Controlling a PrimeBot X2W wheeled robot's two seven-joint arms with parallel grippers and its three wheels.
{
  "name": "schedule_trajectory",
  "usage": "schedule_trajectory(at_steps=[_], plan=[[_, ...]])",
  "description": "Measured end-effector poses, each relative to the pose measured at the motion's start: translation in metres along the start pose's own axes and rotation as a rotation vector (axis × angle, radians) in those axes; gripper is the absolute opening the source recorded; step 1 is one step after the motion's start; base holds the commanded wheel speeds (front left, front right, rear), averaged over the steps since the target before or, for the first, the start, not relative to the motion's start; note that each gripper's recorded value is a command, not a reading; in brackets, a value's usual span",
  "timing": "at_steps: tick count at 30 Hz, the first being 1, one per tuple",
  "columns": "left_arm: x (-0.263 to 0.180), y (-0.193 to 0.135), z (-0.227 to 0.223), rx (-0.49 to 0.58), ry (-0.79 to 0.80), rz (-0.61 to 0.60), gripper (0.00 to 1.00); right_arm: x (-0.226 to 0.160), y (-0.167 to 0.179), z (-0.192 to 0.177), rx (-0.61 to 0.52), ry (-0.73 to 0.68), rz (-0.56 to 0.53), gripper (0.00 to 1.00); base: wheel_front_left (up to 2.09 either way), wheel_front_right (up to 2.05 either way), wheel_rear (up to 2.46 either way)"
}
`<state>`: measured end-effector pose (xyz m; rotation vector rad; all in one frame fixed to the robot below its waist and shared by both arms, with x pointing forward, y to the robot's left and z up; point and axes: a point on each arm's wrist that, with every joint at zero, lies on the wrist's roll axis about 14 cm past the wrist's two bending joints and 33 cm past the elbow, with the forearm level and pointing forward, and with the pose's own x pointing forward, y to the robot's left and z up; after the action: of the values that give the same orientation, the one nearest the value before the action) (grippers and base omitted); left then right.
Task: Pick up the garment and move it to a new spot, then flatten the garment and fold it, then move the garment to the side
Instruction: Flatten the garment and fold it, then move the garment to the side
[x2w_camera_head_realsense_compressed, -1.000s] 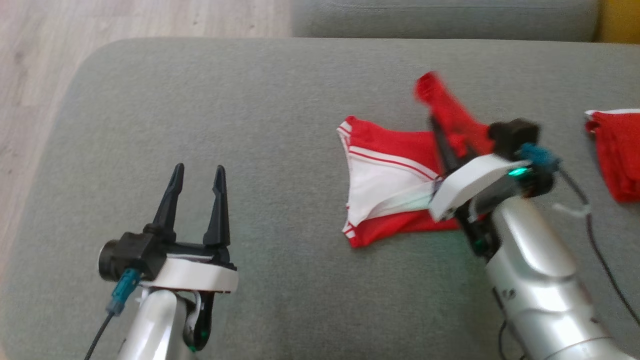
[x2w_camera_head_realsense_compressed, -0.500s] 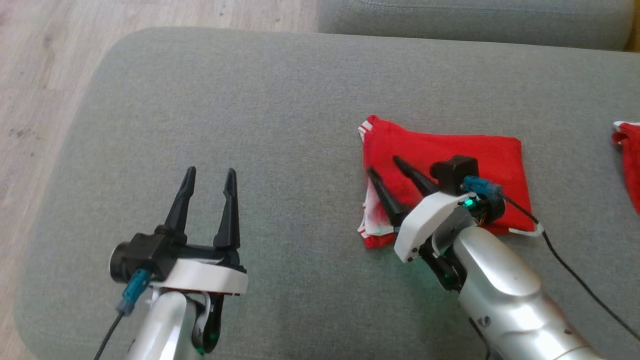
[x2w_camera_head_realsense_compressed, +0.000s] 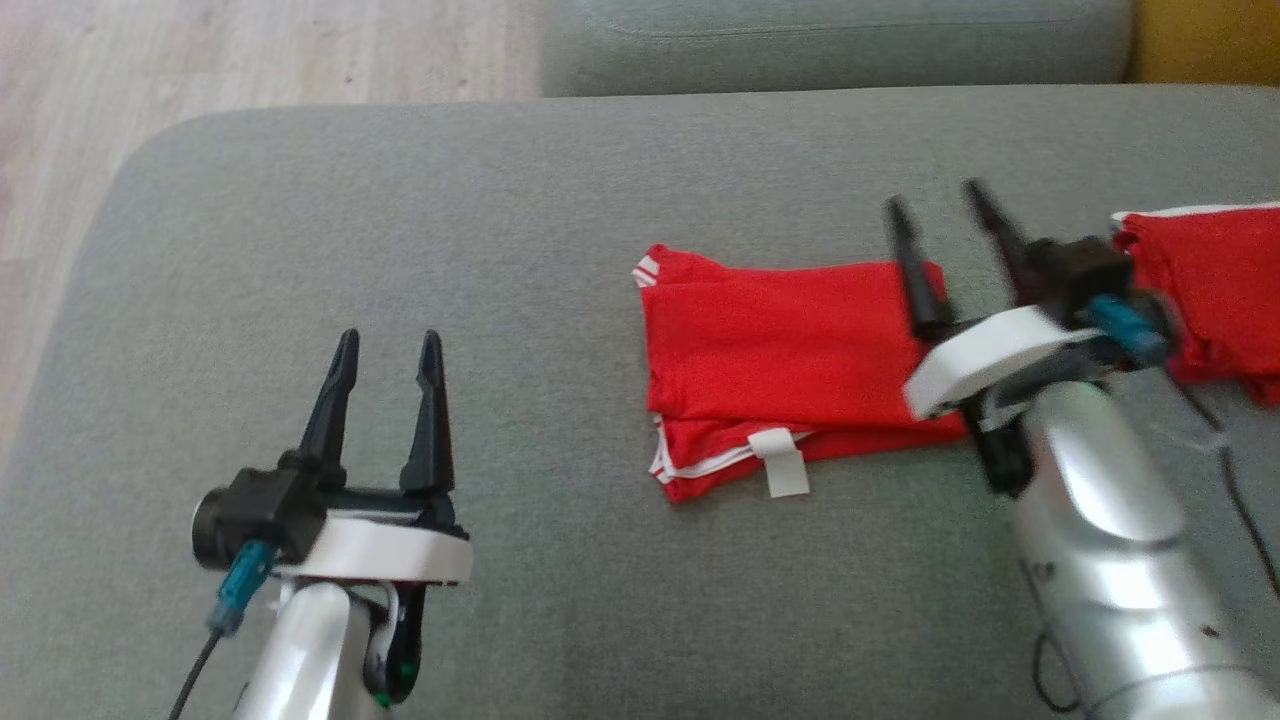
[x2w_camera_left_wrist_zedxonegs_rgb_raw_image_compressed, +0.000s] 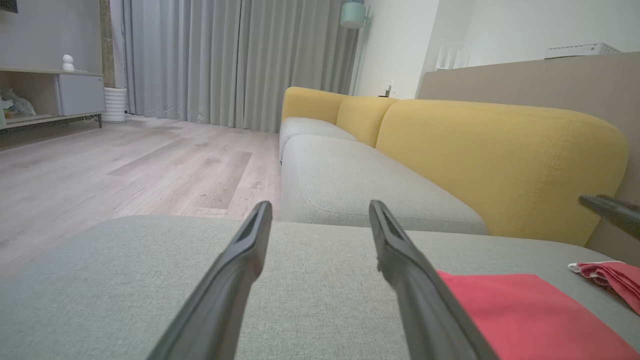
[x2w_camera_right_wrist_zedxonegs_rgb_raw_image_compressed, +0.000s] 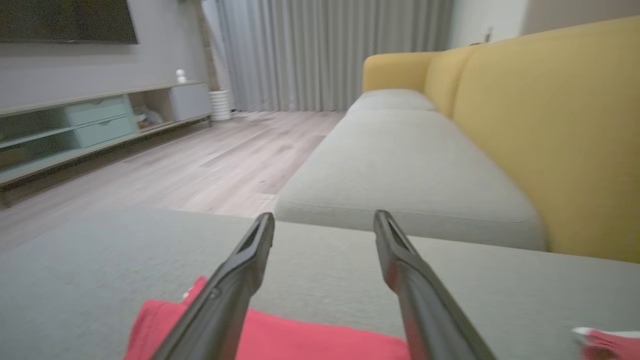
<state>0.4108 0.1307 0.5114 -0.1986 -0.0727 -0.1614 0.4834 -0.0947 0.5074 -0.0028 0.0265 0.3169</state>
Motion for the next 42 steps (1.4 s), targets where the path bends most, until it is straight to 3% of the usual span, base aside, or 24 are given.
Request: schedule_trajectory(at_steps=[4,7,15,27,35,42], plan=[[-0.001,-0.006,-0.008,-0.002,0.02,-0.015,1.0,-0.025,-0.047,0.015,-0.047,-0.066,-0.145,1.0,0.0,0.0,0.0],[-0.002,-0.012,-0.013,-0.009,0.034,-0.035,1.0,-0.056,-0.067,0.002,-0.05,-0.057,-0.225,1.0,0.0,0.0,0.0],[-0.003,-0.017,-0.023,-0.02,0.059,-0.049,1.0,-0.108,-0.076,-0.032,0.004,0.004,-0.303,1.0,0.0,0.0,0.0],[-0.006,-0.014,-0.031,-0.023,0.084,-0.045,1.0,-0.093,-0.066,-0.042,0.022,0.033,-0.268,1.0,0.0,0.0,0.0],[-0.004,-0.001,-0.043,-0.021,0.118,-0.013,1.0,-0.053,-0.047,-0.089,0.088,0.265,-0.191,1.0,0.0,0.0,0.0],[-0.001,0.011,-0.045,-0.01,0.123,0.012,1.0,-0.04,-0.029,-0.139,0.134,0.484,-0.142,1.0,0.0,0.0,0.0]])
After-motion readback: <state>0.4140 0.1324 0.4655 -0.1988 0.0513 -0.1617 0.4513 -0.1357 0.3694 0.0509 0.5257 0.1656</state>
